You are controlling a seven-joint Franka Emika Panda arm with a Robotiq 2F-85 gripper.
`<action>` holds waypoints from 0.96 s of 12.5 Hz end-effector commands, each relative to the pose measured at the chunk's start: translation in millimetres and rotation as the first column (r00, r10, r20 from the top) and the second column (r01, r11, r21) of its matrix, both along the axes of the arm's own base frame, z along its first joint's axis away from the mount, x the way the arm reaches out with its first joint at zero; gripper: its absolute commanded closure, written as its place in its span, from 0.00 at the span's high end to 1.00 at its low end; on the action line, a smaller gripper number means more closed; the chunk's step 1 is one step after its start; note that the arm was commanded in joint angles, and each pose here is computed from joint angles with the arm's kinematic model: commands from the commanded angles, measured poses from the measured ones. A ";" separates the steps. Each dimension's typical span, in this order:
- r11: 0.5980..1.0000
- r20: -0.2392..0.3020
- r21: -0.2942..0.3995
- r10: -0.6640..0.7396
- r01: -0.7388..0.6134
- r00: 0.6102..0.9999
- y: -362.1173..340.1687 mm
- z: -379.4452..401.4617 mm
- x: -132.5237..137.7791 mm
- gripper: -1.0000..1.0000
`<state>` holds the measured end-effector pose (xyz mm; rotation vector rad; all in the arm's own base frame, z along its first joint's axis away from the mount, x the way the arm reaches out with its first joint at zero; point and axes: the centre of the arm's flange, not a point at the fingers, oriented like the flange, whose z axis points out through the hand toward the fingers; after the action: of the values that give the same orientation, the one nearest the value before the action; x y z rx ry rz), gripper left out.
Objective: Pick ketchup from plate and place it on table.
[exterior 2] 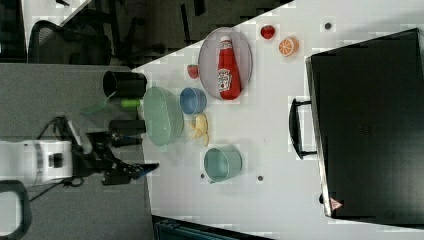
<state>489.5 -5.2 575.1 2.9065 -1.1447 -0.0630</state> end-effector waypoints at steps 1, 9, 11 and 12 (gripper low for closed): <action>0.999 0.018 0.002 -0.038 0.037 0.999 -7.3 -2.1 10.9 1.00; 0.994 -0.021 0.022 0.108 -0.108 0.994 13.0 -89.6 67.0 1.00; 0.982 0.002 0.029 0.189 -0.189 0.982 16.3 -112.6 84.5 1.00; 0.972 0.012 0.033 0.231 -0.231 0.973 17.7 -125.3 93.0 1.00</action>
<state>580.9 9.0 433.1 2.9957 -0.9591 -0.1453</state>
